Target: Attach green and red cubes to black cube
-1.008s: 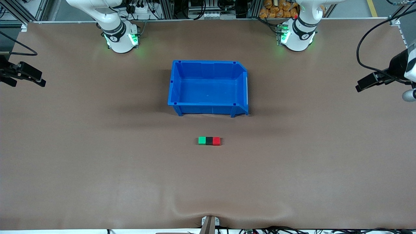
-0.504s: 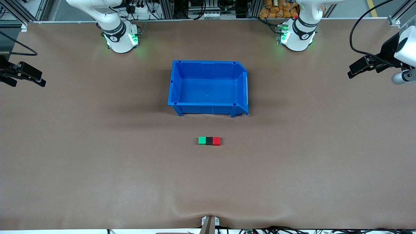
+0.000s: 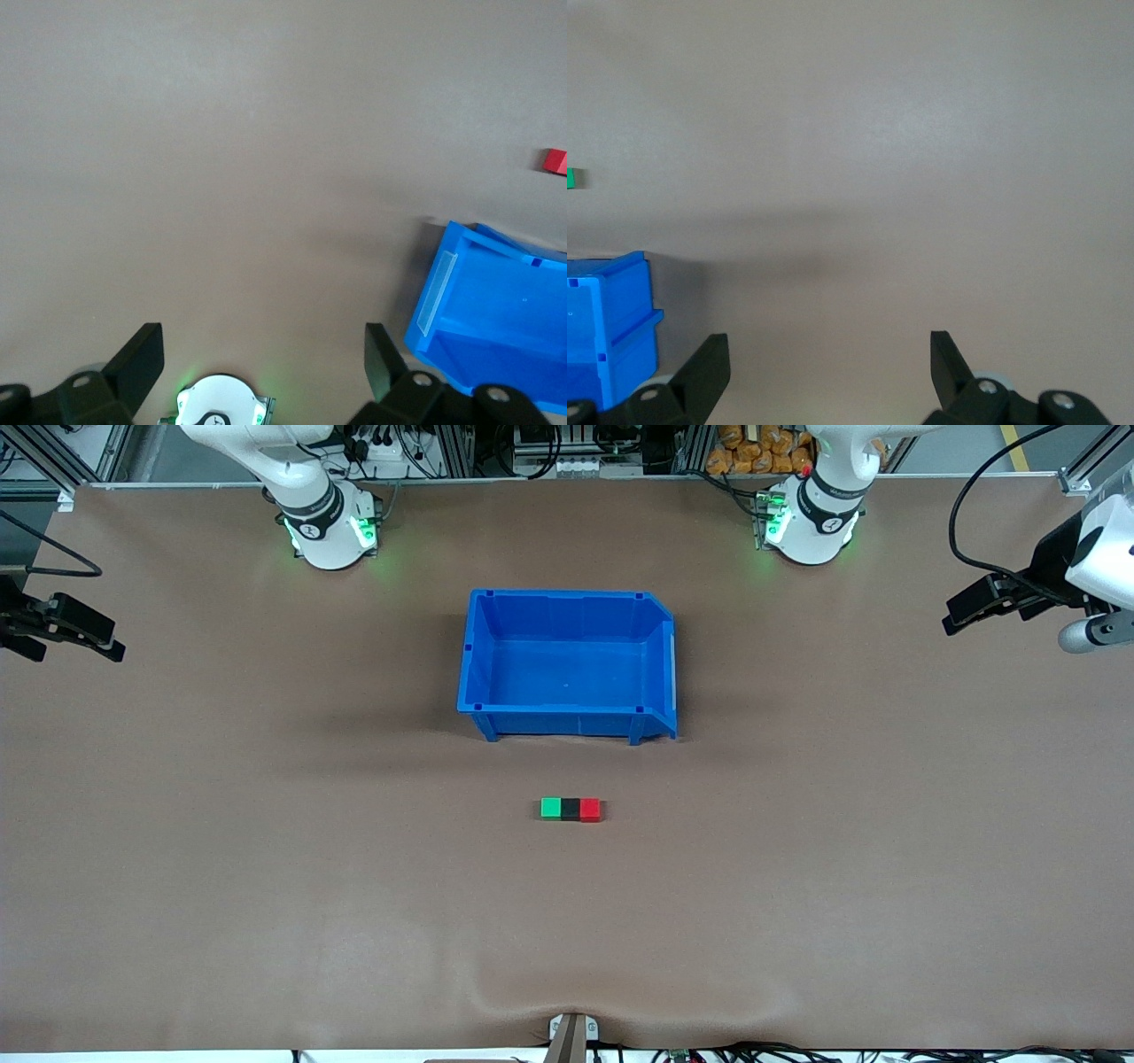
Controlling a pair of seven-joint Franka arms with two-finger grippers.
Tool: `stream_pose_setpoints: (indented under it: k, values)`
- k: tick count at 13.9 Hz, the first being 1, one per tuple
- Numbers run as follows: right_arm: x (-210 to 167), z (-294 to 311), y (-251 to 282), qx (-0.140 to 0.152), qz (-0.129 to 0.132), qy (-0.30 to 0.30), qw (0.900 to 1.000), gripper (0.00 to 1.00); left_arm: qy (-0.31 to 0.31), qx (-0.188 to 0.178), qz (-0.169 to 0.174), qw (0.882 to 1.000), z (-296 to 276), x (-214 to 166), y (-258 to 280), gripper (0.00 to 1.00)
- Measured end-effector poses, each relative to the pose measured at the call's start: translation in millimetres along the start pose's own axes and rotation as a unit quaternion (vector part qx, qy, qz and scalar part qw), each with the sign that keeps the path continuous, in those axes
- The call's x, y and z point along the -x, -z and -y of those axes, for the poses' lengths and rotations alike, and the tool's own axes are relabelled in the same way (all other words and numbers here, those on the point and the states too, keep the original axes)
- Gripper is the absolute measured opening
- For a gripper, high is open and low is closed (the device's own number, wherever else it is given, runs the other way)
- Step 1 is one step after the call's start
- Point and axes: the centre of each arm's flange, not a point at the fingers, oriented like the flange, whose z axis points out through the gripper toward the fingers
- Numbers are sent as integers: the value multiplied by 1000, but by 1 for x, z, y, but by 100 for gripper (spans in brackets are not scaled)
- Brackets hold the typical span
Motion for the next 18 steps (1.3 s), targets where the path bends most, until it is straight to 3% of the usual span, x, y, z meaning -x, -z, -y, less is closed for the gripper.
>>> stream_pose_setpoints:
  k: [15,18]
  values:
    - [0,0,0,0,0,0,1000,100,1,-19,40,999,8,5,-5,100]
    - [0,0,0,0,0,0,1000,100,-23,-36,27,999,-2,12,3,100]
